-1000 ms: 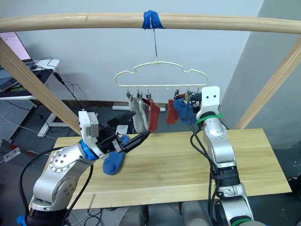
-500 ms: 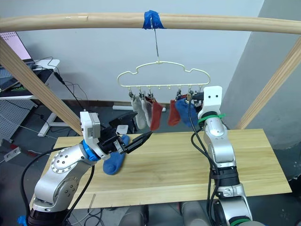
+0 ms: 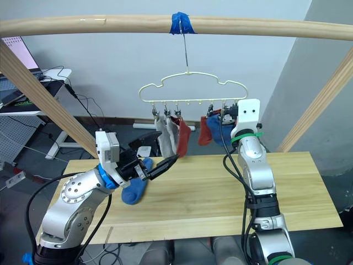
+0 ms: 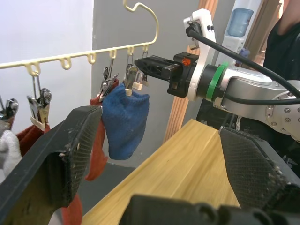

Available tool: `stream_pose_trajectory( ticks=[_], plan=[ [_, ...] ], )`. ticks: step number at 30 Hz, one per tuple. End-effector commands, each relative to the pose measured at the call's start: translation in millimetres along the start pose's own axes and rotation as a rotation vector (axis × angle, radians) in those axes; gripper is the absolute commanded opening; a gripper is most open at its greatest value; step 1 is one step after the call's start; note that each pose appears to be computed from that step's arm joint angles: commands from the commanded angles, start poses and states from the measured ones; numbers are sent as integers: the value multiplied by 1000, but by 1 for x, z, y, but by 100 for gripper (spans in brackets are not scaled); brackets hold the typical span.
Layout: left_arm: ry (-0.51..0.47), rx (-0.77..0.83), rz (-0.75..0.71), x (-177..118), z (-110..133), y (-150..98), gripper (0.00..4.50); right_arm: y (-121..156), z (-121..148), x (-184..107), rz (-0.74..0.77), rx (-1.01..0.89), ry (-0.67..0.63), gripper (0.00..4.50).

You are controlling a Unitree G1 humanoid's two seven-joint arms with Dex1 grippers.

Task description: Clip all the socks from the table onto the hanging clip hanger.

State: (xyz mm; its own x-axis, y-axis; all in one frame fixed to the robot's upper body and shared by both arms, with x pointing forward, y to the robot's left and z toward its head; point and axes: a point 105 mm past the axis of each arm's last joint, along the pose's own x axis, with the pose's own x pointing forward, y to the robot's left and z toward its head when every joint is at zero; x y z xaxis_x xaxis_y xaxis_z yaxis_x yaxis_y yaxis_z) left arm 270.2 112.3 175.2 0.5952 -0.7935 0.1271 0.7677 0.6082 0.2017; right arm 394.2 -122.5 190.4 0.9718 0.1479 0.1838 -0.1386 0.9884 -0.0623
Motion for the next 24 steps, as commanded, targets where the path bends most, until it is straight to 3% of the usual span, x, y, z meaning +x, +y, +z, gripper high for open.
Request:
stream_pose_trajectory(
  ticks=[1, 4, 7, 14, 19, 24],
  plan=[
    [164, 16, 107, -21, -33, 20, 450, -16, 16, 1, 100, 10, 18, 2],
    [364, -26, 233, -51, -79, 46, 450, -27, 11, -4, 216, -5, 126, 2],
    [513, 12, 233, -72, -114, 62, 450, -23, 10, -16, 415, -81, 215, 2],
    [595, 1, 241, -71, -153, 88, 450, -13, 8, -34, 575, -50, 336, 2],
    [663, -30, 206, -60, -182, 95, 450, -7, 13, -37, 581, 14, 363, 2],
    [737, -1, 276, -70, -198, 110, 450, -10, 18, -35, 516, 16, 338, 2]
  ],
)
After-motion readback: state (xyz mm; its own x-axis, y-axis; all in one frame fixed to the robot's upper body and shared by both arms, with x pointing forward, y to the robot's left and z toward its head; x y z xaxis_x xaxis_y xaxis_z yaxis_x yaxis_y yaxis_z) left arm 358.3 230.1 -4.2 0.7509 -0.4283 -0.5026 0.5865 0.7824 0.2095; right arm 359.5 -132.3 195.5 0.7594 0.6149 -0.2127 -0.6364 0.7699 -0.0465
